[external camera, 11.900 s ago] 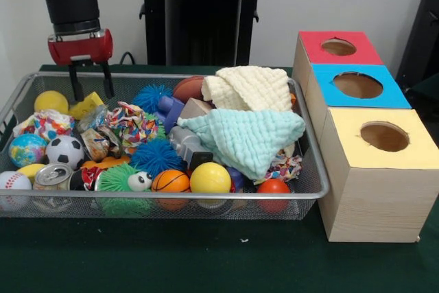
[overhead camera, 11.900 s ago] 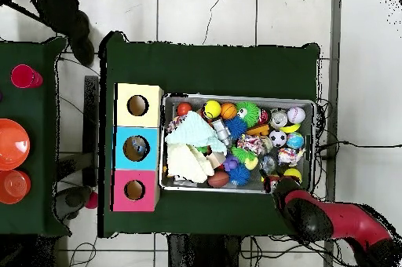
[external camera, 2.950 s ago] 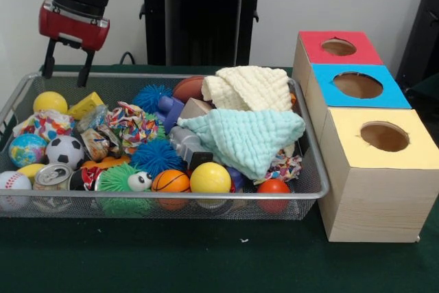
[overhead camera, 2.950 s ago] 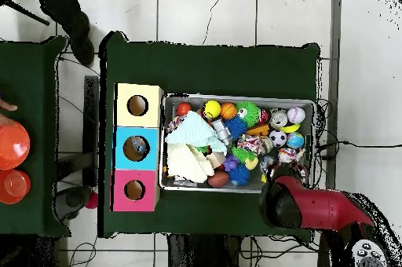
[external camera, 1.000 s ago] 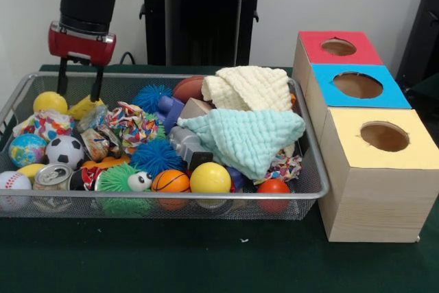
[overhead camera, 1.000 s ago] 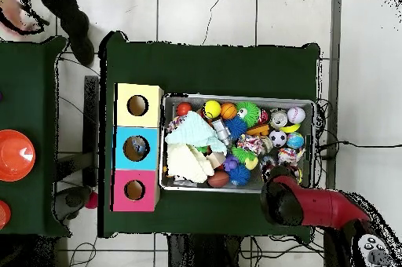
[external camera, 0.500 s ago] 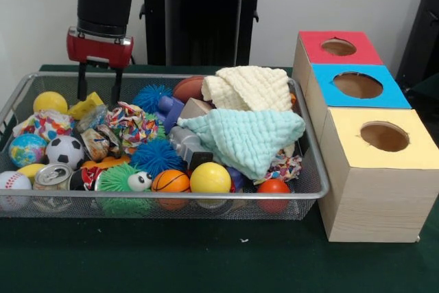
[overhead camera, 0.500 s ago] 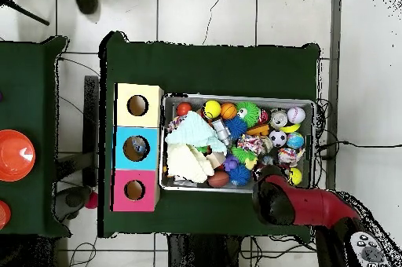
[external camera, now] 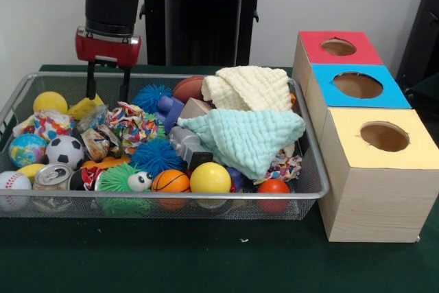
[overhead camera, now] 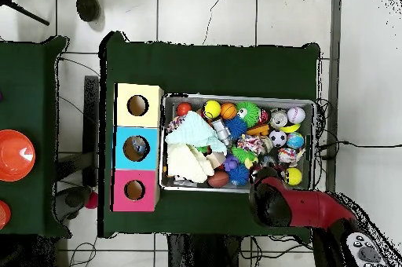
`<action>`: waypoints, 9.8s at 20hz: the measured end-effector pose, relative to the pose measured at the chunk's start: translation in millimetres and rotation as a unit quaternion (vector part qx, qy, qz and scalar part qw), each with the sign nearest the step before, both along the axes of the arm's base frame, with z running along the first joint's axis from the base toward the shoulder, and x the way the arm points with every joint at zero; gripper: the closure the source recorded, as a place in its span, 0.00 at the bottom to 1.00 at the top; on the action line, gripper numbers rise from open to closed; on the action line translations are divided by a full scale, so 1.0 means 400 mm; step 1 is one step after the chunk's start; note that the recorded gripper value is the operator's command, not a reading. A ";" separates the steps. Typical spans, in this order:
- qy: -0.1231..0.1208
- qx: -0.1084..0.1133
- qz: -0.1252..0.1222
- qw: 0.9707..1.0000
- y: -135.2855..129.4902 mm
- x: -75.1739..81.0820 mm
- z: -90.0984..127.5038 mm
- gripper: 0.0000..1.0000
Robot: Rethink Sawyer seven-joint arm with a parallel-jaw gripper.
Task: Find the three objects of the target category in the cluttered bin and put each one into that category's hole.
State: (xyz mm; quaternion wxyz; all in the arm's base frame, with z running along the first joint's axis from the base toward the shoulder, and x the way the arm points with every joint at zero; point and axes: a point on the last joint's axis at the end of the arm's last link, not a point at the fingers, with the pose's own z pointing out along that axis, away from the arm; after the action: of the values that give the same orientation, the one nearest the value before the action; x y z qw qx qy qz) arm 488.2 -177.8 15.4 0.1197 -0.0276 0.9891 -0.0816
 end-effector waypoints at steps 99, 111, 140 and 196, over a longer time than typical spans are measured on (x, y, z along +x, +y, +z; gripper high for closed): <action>-0.007 -0.026 0.051 0.998 -0.144 -0.047 -0.106 0.00; -0.014 -0.024 0.051 0.998 -0.141 -0.043 -0.107 0.00; -0.064 -0.062 0.086 0.992 -0.183 -0.016 -0.161 0.00; 0.051 0.048 -0.016 0.997 -0.129 0.021 -0.147 0.00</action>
State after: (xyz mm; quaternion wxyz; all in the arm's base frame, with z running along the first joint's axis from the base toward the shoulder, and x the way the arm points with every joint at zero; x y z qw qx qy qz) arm 496.8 -229.3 -43.4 0.0693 -0.0097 0.9970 -0.0342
